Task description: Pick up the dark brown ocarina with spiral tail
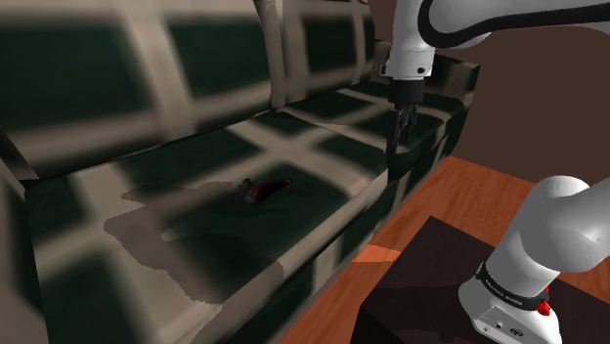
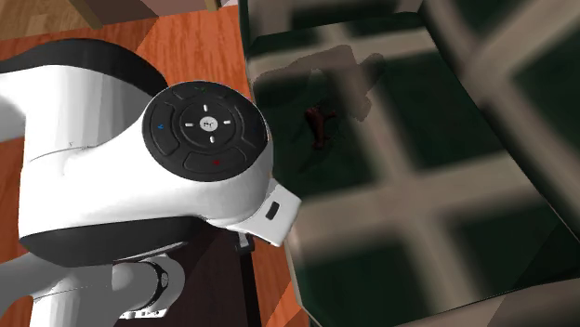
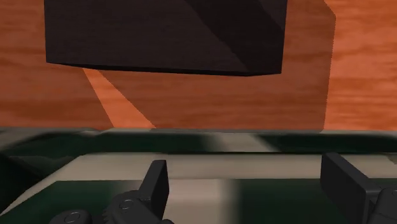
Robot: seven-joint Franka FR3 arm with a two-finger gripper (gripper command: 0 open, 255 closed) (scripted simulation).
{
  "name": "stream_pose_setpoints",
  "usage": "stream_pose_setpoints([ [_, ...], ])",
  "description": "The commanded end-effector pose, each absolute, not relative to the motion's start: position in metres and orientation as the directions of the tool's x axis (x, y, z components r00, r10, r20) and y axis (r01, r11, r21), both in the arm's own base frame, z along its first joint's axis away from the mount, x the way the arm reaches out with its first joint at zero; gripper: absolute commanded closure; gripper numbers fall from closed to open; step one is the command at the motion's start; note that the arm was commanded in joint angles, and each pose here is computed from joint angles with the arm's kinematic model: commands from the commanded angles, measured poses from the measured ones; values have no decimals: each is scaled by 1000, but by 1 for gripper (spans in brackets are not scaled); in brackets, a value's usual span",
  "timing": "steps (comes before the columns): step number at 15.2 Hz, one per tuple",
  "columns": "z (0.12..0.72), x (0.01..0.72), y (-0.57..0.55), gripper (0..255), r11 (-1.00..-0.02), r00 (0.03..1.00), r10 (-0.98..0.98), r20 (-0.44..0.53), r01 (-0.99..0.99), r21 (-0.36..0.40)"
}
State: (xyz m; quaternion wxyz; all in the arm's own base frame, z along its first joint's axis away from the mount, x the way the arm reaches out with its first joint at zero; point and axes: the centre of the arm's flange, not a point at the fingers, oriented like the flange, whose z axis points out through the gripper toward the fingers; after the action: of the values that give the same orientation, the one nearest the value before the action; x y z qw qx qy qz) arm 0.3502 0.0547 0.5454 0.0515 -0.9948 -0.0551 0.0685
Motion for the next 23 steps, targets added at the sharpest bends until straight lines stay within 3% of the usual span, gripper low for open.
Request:
stream_pose_setpoints([
  [1,537,367,74,0,-990,986,104,-127,91,-107],
  [20,465,549,228,0,-997,994,-6,-107,-14,-75],
  [23,454,549,228,0,-997,994,-7,-107,-15,-75],
])
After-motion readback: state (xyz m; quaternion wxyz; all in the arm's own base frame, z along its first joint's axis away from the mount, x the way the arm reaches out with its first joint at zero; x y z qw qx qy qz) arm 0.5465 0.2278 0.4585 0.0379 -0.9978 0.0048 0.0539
